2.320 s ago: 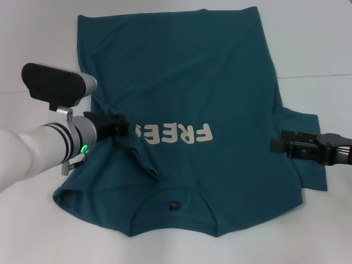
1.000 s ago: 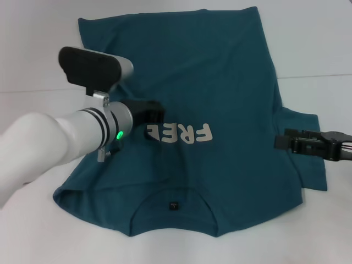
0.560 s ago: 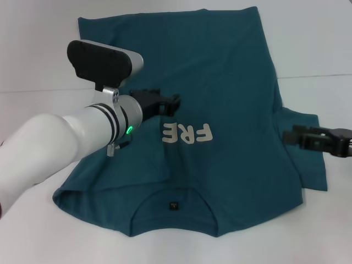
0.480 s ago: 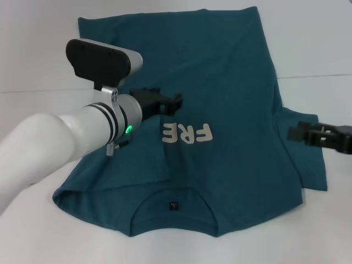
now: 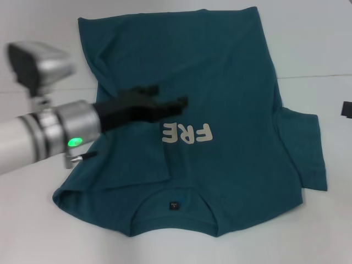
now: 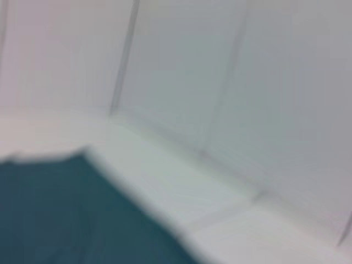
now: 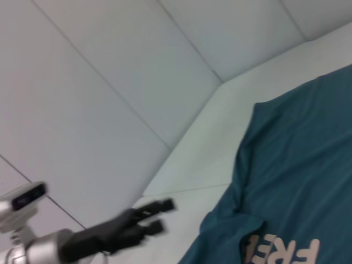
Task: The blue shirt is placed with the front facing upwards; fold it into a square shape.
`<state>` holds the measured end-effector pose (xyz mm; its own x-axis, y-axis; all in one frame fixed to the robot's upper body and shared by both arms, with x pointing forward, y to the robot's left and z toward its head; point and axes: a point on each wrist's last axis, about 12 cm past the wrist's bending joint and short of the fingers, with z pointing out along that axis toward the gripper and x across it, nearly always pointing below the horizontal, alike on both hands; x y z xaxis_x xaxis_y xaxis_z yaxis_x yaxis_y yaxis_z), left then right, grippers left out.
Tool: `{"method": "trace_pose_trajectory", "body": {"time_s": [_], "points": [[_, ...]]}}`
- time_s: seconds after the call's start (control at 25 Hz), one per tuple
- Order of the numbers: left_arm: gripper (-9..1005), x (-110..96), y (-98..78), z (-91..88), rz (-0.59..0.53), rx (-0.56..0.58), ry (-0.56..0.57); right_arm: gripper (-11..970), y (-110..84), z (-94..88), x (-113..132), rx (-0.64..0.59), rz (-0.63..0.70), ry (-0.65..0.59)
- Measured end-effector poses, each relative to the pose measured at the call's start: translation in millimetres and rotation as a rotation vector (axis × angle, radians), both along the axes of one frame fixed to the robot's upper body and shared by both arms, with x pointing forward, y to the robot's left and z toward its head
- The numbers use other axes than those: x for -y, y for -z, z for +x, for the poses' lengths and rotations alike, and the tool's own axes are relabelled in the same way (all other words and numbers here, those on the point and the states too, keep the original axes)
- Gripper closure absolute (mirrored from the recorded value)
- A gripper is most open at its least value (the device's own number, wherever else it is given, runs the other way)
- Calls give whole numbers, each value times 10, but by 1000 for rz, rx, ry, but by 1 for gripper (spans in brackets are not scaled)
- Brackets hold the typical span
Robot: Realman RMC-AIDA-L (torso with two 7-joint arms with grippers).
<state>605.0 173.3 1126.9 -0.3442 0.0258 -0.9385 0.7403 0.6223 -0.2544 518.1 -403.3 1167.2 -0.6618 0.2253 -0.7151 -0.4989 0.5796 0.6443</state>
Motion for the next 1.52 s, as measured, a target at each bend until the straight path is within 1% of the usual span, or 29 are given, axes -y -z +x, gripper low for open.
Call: {"method": "trace_pose_trajectory", "body": {"time_s": [0.08, 0.16, 0.32, 0.36, 0.48, 0.6, 0.72, 0.88, 1.2, 1.4, 1.52], "points": [[118, -185, -8, -70, -103, 63, 28, 43, -35, -25, 23, -16, -3, 7], [119, -351, 20, -153, -153, 130, 44, 43, -45, -56, 47, -51, -2, 15], [120, -515, 165, -368, -163, 197, 78, 43, -120, -103, 124, -177, -42, 57], [120, -529, 188, -390, -159, 198, 78, 43, -146, -106, 140, -212, -48, 70], [120, -560, 332, -500, -127, 174, 86, 43, -263, -64, 157, -336, -69, 114], [120, -553, 411, -537, -116, 152, 89, 42, -349, 11, 148, -432, -112, 159], [120, -558, 436, -541, -121, 140, 82, 42, -348, 123, 161, -519, -196, 230], [120, -546, 451, -530, -127, 129, 80, 41, -234, 213, 192, -588, -262, 306], [121, -554, 495, -521, -112, 115, 58, 37, 34, 298, 197, -634, -265, 364], [121, -546, 533, -533, -110, 103, 54, 37, 282, 399, 102, -652, -245, 365], [121, -547, 548, -532, -102, 103, 48, 42, 366, 471, 24, -651, -247, 364]]}}
